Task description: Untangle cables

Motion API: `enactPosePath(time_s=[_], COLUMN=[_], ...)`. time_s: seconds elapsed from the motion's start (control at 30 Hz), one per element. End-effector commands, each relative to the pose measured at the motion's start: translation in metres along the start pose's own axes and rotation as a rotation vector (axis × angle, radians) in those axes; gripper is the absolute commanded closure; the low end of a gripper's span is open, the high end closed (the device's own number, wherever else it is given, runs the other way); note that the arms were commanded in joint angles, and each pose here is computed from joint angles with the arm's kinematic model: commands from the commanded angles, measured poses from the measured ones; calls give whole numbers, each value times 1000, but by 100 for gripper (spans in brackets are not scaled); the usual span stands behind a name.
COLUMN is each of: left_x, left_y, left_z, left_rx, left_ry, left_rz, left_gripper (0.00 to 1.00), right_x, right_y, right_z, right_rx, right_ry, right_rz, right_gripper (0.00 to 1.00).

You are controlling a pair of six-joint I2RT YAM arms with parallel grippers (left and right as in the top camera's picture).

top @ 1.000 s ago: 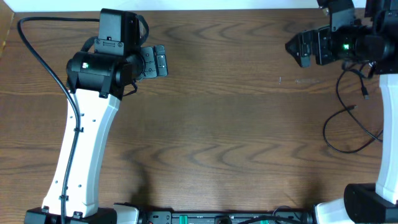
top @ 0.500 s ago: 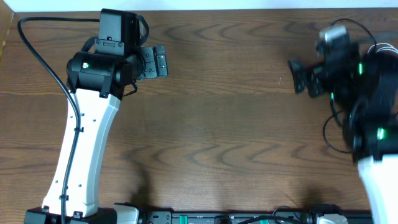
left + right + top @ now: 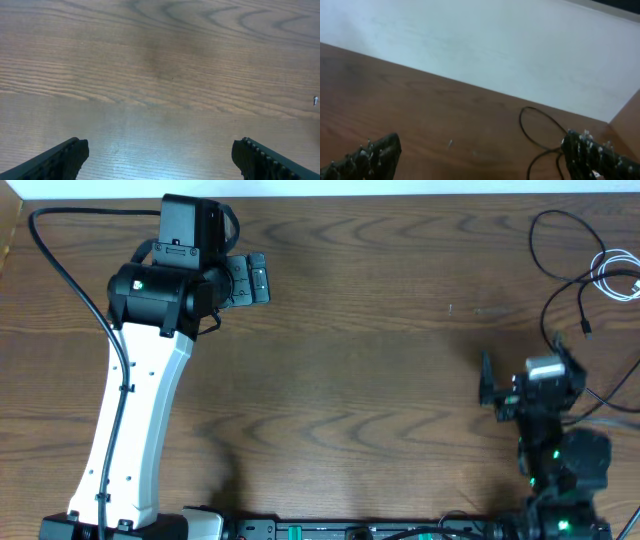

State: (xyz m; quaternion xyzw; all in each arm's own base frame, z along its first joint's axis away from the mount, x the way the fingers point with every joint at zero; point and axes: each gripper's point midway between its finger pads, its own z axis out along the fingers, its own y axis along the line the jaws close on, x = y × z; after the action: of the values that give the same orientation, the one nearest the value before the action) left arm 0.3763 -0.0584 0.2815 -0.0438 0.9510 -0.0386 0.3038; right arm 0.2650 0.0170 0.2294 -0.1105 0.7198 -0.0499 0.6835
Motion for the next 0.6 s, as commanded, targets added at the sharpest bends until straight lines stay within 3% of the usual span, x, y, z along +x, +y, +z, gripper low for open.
enactPosePath(time_s=[0.0,0.3,0.57], left_x=[2,2,2], left_y=[3,3,3], left_z=[4,4,4], left_rx=[-10,-10,-11], left_ry=[12,12,12], left_rz=[-4,-4,-4], left_gripper=[2,2,2], right_x=[22,63,70], right_y=[0,15,20], right_z=[-7,-14,-15], right_rx=[32,2,-20], right_ry=[-5,-20,5], right_rz=[-5,-2,4], right_gripper=[1,1,1])
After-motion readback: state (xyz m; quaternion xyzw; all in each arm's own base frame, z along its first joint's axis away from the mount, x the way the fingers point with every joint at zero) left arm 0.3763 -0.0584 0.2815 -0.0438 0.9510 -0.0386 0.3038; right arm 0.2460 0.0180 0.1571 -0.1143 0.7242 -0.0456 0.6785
